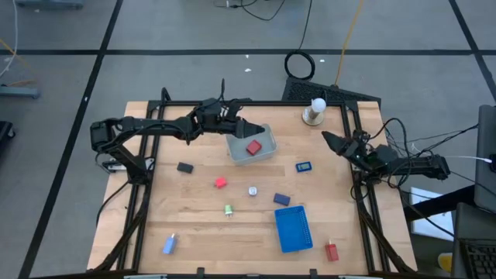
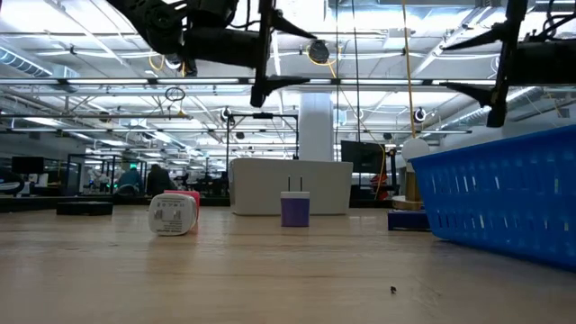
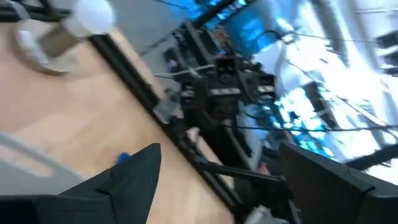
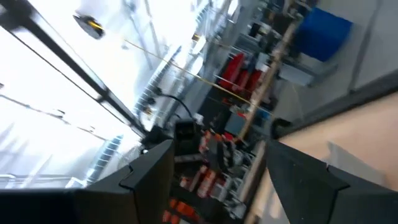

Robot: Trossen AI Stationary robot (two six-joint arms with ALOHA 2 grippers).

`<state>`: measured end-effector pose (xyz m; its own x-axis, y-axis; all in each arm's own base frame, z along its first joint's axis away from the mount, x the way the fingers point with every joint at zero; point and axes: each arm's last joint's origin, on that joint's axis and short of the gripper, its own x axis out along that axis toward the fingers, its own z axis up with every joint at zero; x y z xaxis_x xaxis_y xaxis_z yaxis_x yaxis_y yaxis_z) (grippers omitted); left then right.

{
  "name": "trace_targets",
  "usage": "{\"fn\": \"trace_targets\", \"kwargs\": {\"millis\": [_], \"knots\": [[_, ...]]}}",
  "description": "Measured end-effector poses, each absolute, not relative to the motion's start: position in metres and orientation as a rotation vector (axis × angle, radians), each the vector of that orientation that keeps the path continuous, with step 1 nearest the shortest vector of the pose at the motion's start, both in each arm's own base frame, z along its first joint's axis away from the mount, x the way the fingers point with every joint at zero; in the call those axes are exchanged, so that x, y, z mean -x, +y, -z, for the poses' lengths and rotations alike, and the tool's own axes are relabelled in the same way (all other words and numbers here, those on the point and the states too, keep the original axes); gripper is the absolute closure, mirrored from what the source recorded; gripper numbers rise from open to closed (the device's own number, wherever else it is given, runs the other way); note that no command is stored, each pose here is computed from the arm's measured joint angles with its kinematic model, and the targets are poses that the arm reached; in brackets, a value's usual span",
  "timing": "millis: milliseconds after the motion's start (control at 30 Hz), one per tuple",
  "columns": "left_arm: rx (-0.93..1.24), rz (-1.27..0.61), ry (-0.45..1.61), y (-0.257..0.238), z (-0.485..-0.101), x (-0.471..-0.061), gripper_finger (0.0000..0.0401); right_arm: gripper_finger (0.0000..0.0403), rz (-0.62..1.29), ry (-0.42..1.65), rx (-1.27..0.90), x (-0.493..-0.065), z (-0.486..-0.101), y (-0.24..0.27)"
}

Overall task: Pick & Place Office items
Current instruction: Put the pink charger adapter into the gray bin

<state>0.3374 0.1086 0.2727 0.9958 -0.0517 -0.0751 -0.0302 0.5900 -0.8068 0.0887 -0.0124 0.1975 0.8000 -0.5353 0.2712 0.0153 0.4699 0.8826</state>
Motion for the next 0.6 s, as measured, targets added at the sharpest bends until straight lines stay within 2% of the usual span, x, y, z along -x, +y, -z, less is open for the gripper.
{"fn": "trace_targets", "kwargs": {"millis": [200, 600], "knots": [[0.916, 0.096, 0.023, 0.105, -0.283, -0.338, 0.0073, 0.0161, 0.319, -0.675, -0.974, -0.083, -0.210, -0.013], [0.766, 0.351, -0.034, 0.098, -0.302, -0.335, 0.0073, 0.0161, 0.254, -0.719, -0.999, -0.081, -0.215, -0.012]]}}
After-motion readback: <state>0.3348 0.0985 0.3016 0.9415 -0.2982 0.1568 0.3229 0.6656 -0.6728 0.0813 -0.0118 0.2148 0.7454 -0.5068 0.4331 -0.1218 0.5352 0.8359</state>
